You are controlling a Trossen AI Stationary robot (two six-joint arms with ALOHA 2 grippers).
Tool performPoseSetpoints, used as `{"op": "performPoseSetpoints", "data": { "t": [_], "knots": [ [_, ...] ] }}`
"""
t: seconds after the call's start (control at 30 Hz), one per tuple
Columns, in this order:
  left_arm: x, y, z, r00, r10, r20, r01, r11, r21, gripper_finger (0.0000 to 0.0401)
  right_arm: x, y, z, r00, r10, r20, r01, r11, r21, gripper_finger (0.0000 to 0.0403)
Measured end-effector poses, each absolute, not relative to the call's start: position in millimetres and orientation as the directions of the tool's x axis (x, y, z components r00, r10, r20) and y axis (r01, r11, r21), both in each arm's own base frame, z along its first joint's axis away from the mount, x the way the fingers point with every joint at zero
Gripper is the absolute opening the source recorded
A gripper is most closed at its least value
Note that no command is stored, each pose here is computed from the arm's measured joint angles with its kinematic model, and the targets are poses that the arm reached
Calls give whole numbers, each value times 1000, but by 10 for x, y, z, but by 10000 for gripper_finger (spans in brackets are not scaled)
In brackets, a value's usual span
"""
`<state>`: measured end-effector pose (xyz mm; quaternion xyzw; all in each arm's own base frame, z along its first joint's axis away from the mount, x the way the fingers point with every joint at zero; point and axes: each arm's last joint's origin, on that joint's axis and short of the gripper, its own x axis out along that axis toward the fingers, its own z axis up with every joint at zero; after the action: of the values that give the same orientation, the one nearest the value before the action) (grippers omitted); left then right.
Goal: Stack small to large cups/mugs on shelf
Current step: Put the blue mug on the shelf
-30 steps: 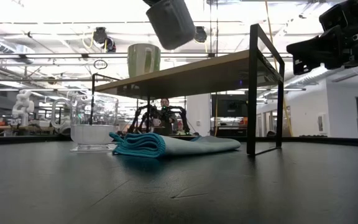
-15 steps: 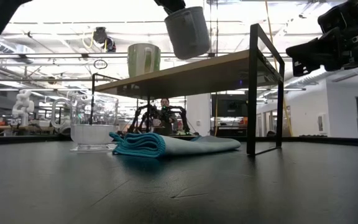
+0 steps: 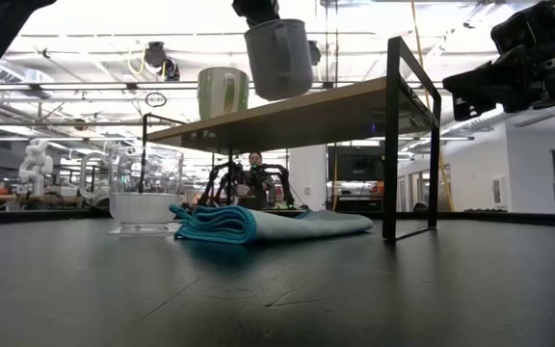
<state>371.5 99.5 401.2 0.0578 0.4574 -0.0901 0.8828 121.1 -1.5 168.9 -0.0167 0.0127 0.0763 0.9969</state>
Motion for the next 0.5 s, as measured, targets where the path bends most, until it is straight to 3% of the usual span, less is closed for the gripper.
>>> {"op": "performPoseSetpoints", "data": {
  "t": [0.5],
  "knots": [
    [3723, 993, 3907, 504, -124, -855, 230, 973, -5, 0, 1212, -15, 1689, 988, 151, -28, -152, 988, -15, 0]
  ]
}}
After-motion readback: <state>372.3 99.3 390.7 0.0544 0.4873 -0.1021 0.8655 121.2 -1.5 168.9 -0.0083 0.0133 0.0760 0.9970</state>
